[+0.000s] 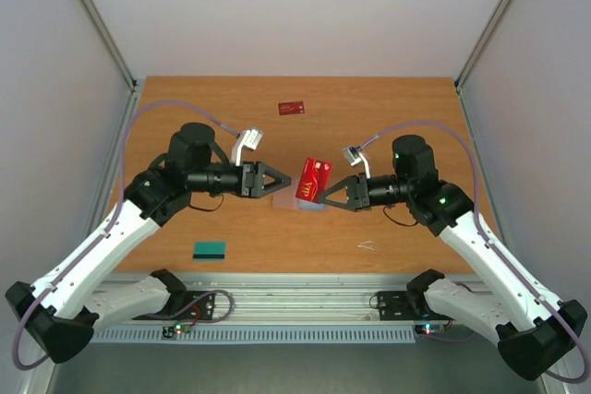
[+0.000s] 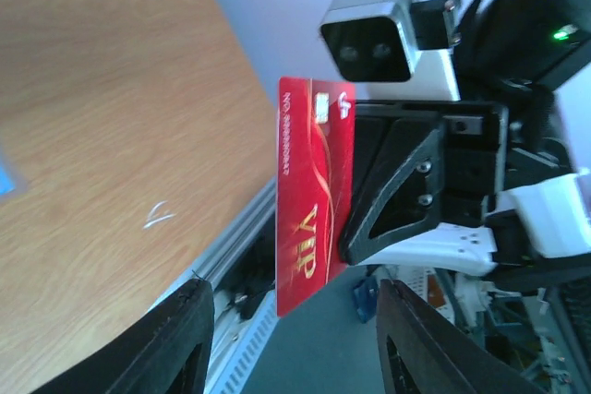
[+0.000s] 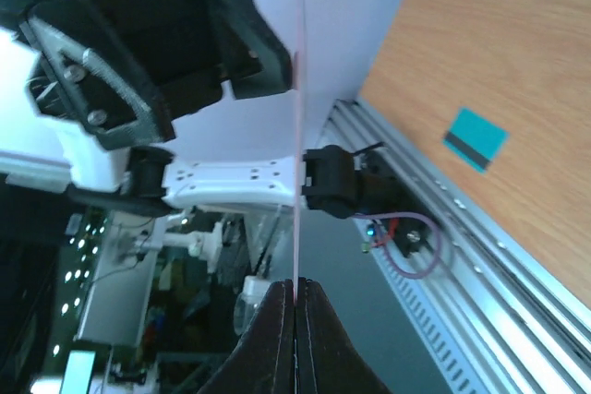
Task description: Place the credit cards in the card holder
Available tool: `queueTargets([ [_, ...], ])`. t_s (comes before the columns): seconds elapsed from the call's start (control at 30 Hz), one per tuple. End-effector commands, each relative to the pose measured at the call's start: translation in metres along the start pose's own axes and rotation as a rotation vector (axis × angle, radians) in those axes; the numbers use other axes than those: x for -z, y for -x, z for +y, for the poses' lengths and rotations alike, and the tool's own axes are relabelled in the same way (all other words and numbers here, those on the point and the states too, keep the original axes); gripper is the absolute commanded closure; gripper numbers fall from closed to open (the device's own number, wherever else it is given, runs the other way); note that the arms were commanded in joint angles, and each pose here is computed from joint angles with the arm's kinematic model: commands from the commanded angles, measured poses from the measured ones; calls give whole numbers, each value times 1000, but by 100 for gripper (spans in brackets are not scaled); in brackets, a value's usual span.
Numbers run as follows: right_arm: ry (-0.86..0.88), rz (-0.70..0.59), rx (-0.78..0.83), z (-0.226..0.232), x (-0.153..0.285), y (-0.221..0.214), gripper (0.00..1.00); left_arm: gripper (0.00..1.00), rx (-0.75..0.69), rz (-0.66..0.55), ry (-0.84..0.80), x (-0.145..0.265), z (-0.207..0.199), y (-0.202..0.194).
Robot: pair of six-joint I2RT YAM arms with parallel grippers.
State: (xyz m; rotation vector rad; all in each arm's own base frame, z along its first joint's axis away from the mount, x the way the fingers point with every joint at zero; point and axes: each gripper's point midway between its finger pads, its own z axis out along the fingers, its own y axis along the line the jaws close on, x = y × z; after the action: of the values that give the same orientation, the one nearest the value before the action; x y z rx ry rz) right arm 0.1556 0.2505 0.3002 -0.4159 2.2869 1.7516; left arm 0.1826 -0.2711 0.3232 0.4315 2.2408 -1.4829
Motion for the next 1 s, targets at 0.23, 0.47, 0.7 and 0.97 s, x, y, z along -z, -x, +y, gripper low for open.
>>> queueTargets([
  [0.23,258,69,166,69,11,6,99,61,-60,-25,-264,17,-61,24],
  [0.47,296,83,179,77,11,9,99,69,-41,-15,-300,12,-64,28],
  [0.7,316,104,184,79,10,9,99,78,-28,7,-336,7,-67,31],
  [0.97,325,109,200,81,9,12,99,100,-15,33,-331,4,-63,27],
])
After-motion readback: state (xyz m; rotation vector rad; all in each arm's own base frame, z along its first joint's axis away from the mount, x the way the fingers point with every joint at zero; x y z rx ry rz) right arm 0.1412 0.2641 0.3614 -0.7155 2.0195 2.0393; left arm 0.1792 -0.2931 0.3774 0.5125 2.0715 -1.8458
